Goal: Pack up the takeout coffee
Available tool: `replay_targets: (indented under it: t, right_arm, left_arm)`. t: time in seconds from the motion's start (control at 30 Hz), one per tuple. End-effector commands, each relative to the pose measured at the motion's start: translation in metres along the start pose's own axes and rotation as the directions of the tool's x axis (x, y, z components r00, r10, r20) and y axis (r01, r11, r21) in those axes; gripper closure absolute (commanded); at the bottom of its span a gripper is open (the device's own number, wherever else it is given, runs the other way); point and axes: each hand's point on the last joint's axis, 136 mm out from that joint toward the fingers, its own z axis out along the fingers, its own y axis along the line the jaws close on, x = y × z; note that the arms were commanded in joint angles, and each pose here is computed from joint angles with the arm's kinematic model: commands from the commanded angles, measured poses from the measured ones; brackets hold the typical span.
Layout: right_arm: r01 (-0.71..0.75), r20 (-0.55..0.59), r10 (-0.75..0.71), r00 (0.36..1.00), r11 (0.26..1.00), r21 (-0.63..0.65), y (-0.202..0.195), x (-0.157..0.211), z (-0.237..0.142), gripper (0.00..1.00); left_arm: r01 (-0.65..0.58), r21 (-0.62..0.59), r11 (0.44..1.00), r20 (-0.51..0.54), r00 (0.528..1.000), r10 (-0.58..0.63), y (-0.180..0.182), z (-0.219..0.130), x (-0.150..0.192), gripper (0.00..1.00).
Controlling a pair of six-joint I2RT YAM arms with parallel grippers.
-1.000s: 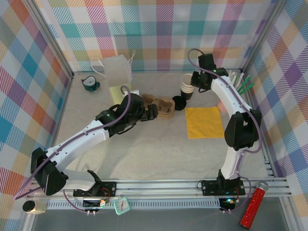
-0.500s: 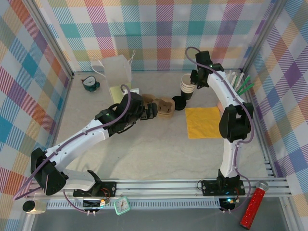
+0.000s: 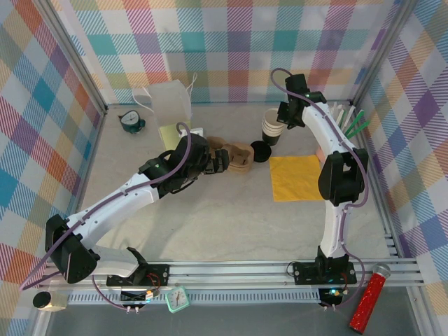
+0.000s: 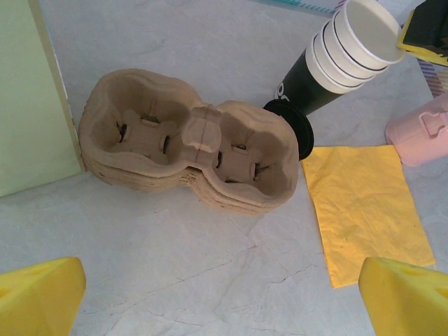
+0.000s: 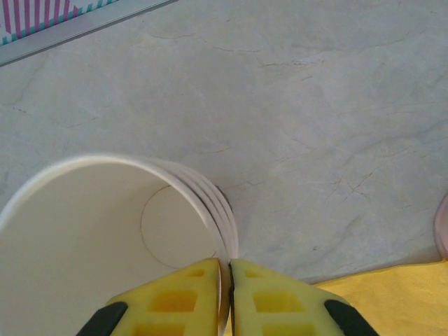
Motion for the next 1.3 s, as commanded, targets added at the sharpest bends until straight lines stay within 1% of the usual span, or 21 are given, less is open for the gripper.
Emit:
replay_targets:
  t: [0.0, 0.1, 0.13, 0.23, 0.47, 0.6, 0.73, 0.9, 1.13, 1.27]
  right_arm:
    - [-0.012, -0.007, 0.012, 1.000, 1.000, 0.001, 0.000, -0.003, 0.002, 0.89]
    - [-0.015, -0.001, 0.015, 1.000, 1.000, -0.005, 0.001, -0.005, -0.002, 0.99]
    - [-0.016, 0.002, 0.016, 1.000, 1.000, -0.007, 0.001, -0.006, -0.004, 1.00]
    - [-0.015, 0.027, 0.015, 1.000, 1.000, -0.012, 0.002, -0.012, -0.014, 1.00]
    - [0.000, 0.128, 0.003, 0.992, 1.000, -0.025, 0.003, -0.038, -0.051, 1.00]
    - [0.010, 0.152, -0.005, 0.988, 0.999, -0.032, 0.004, -0.044, -0.062, 1.00]
    - [-0.002, 0.140, 0.008, 0.990, 0.999, -0.040, 0.001, -0.044, -0.059, 1.00]
    - [-0.041, 0.093, 0.049, 0.994, 0.995, -0.089, 0.001, -0.035, -0.044, 1.00]
    - [-0.102, 0.032, 0.106, 0.994, 0.990, -0.094, -0.011, -0.023, -0.024, 1.00]
    - [-0.119, 0.040, 0.124, 0.991, 0.987, -0.112, -0.012, -0.026, -0.029, 1.00]
  left_arm:
    - [-0.014, 0.007, 1.000, 0.041, 0.999, 0.014, -0.006, -0.007, -0.014, 0.00]
    - [-0.014, 0.005, 1.000, 0.046, 0.999, 0.013, -0.005, -0.008, -0.014, 0.00]
    - [-0.013, 0.002, 1.000, 0.047, 0.999, 0.013, -0.005, -0.008, -0.014, 0.00]
    - [-0.014, 0.000, 1.000, 0.046, 0.999, 0.014, -0.004, -0.009, -0.014, 0.00]
    - [-0.002, -0.003, 1.000, 0.049, 0.999, 0.002, -0.003, -0.009, -0.013, 0.00]
    - [-0.001, 0.002, 1.000, 0.045, 0.999, 0.000, -0.003, -0.009, -0.012, 0.00]
    - [0.003, 0.002, 1.000, 0.044, 0.999, -0.003, -0.003, -0.009, -0.011, 0.00]
    - [0.008, 0.005, 1.000, 0.045, 0.999, -0.008, -0.003, -0.010, -0.012, 0.00]
    - [0.008, -0.006, 1.000, 0.050, 0.999, -0.008, 0.001, -0.013, -0.012, 0.00]
    - [0.008, -0.008, 1.000, 0.057, 0.998, -0.007, 0.000, -0.013, -0.014, 0.00]
